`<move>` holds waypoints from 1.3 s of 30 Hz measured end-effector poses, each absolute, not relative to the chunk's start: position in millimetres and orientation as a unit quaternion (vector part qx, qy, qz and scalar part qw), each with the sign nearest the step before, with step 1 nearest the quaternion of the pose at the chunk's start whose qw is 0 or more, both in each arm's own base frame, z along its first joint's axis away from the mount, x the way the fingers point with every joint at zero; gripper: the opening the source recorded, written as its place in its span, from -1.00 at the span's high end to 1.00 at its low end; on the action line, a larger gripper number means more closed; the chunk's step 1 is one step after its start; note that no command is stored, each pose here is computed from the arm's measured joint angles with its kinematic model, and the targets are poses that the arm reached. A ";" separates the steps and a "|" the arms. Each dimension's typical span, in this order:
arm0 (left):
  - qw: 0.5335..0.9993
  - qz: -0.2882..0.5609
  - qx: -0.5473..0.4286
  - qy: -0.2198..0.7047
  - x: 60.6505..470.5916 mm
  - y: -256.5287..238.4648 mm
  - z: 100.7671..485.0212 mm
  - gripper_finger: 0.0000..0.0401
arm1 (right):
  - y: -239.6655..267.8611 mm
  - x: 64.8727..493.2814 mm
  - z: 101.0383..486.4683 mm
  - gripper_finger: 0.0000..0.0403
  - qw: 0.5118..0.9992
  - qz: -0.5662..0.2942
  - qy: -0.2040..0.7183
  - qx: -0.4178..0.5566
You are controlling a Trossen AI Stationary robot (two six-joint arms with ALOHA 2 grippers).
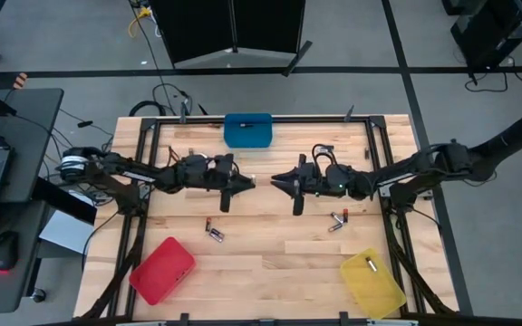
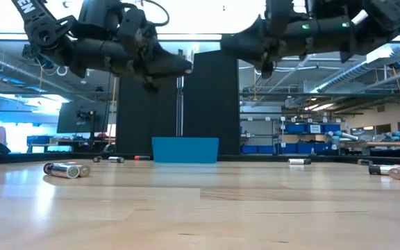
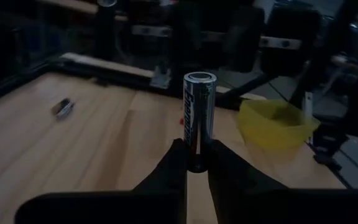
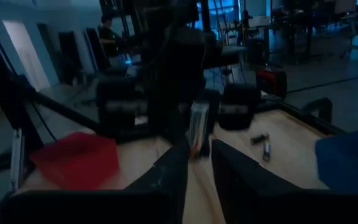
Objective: Sort batteries
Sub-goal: Put the silver battery into the yellow bin
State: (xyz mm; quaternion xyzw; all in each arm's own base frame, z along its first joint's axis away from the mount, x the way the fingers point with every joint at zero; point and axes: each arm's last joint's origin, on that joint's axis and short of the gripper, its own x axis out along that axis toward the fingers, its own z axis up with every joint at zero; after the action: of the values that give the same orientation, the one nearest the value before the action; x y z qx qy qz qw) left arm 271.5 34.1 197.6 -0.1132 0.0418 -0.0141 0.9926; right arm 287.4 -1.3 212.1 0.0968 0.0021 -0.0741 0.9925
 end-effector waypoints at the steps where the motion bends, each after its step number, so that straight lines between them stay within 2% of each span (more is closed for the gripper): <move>1: 0.993 -0.024 -0.109 0.042 272.9 31.6 197.9 0.79 | -1.2 288.7 211.6 0.50 0.992 -0.074 0.004 0.102; 7: 0.992 -0.075 -0.099 0.030 285.9 23.6 208.4 0.79 | 5.0 297.9 220.0 0.27 0.991 -0.061 -0.011 0.117; 13: 0.988 -0.116 -0.096 0.027 304.0 19.5 214.1 0.79 | 15.3 302.1 225.5 0.20 0.992 -0.031 -0.017 0.118; 22: 0.987 -0.128 -0.095 0.023 312.0 18.8 217.1 0.79 | 18.9 301.8 226.2 0.26 0.993 -0.024 -0.020 0.116; 39: 0.987 -0.125 -0.095 0.033 315.3 18.9 219.8 0.79 | 19.1 301.9 226.4 0.55 0.993 -0.003 -0.020 0.115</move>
State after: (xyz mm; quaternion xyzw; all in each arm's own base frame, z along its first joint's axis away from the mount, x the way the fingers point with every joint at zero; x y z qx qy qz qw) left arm 315.3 18.9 219.8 -0.0950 0.0334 -0.1255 0.9870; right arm 301.9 19.1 226.4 0.1150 -0.0195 -0.0028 0.9932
